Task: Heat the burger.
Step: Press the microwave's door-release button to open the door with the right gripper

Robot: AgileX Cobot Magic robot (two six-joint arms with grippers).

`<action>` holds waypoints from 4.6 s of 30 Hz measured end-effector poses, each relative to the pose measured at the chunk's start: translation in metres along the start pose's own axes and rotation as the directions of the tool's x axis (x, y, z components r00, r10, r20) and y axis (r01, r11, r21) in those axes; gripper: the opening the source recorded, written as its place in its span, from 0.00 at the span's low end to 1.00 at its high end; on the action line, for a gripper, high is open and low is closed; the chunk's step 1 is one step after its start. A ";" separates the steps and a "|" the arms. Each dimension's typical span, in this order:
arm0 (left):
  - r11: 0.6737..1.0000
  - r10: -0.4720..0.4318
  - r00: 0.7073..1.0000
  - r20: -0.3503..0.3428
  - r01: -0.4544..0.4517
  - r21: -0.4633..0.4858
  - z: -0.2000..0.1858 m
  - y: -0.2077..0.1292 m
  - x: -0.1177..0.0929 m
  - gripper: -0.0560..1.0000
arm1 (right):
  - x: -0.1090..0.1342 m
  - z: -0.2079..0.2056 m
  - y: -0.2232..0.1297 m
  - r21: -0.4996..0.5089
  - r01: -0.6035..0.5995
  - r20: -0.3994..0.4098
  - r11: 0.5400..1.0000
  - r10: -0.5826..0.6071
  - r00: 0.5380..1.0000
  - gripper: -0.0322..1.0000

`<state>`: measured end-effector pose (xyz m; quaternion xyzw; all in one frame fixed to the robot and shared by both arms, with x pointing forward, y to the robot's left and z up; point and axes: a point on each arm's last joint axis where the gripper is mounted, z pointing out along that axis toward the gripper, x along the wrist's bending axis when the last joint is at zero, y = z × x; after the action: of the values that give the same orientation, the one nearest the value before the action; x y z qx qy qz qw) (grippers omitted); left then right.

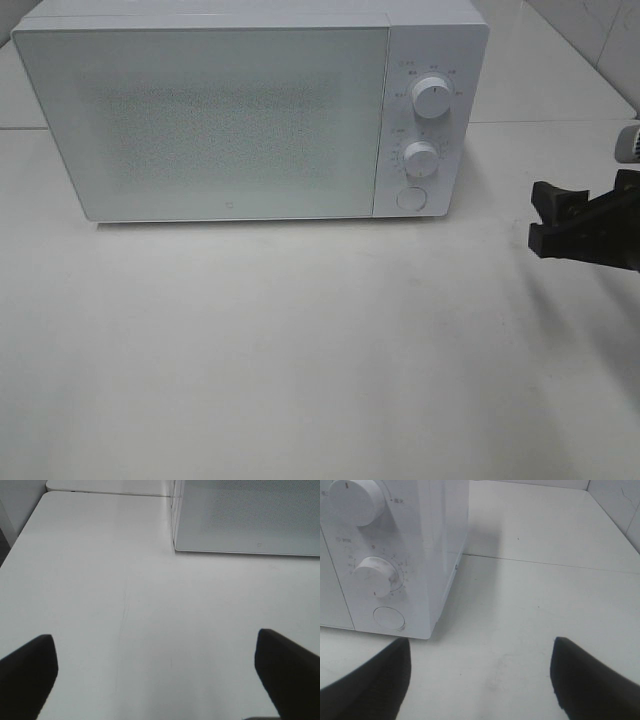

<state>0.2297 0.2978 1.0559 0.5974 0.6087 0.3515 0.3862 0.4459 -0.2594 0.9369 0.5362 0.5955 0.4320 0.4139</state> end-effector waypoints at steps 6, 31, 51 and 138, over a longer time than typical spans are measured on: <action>1.000 0.000 1.000 0.000 0.000 0.000 0.000 0.000 0.000 0.99 | 0.024 0.003 -0.011 -0.013 0.032 0.009 0.999 -0.031 0.999 0.76; 1.000 0.000 1.000 0.000 0.000 0.000 0.000 0.000 0.000 0.99 | 0.106 0.028 -0.022 -0.006 -0.011 0.007 1.000 0.011 1.000 0.76; 1.000 0.000 1.000 0.000 0.000 0.000 0.000 0.000 0.000 0.99 | 0.110 0.030 -0.021 -0.005 -0.428 0.003 0.904 0.428 0.904 0.68; 1.000 0.000 1.000 0.000 0.000 0.000 0.000 0.000 0.000 0.99 | 0.114 0.156 -0.041 -0.119 -0.989 0.147 -0.085 0.984 -0.103 0.05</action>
<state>0.2297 0.2978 1.0559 0.5974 0.6087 0.3515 0.3862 0.5737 -0.1375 0.8498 0.8441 -0.0287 0.5353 0.0072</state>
